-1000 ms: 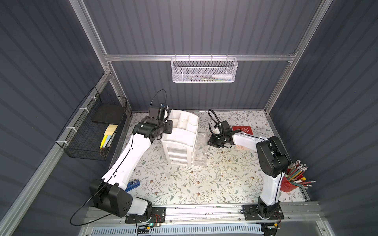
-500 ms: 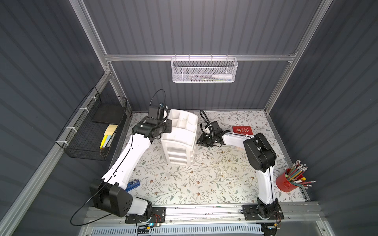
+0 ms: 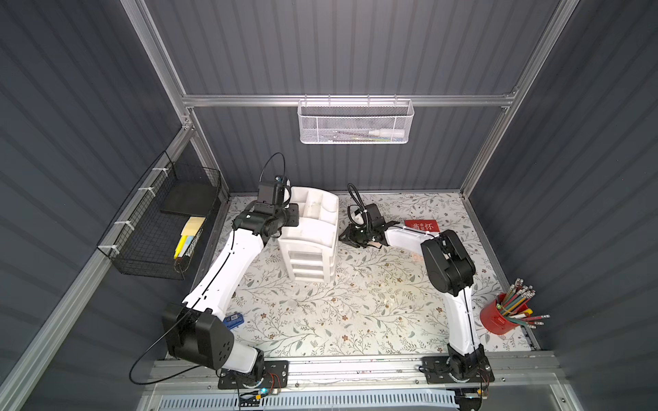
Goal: Take the postcards out of the drawer
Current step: Close the drawer in the storage box, then reset both arms
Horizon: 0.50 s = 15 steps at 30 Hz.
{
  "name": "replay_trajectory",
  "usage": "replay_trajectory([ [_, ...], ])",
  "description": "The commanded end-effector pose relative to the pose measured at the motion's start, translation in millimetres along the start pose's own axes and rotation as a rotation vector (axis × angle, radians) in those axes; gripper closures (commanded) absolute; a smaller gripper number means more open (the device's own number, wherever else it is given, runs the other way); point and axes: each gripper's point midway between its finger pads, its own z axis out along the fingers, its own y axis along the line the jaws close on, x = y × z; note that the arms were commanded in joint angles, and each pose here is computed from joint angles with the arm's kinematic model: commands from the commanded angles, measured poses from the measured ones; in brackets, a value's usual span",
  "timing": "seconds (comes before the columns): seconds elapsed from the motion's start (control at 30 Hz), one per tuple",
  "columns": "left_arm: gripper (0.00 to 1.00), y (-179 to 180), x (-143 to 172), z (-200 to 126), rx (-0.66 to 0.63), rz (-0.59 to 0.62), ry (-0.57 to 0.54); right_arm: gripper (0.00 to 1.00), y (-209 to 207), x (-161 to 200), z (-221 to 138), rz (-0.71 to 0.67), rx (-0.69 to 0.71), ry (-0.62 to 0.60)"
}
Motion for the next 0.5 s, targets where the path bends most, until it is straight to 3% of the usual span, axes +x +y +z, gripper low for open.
replay_trajectory([
  [0.0,0.53,-8,-19,-12,0.046,-0.007,-0.069,0.72,7,-12,-20,-0.025,-0.008,-0.037],
  [0.23,0.47,-7,-50,-50,0.045,-0.013,-0.186,0.71,-2,-19,-55,-0.055,0.046,-0.093],
  [0.47,0.41,18,-74,-81,-0.105,0.006,-0.264,0.63,-12,-22,-108,-0.113,0.154,-0.167],
])
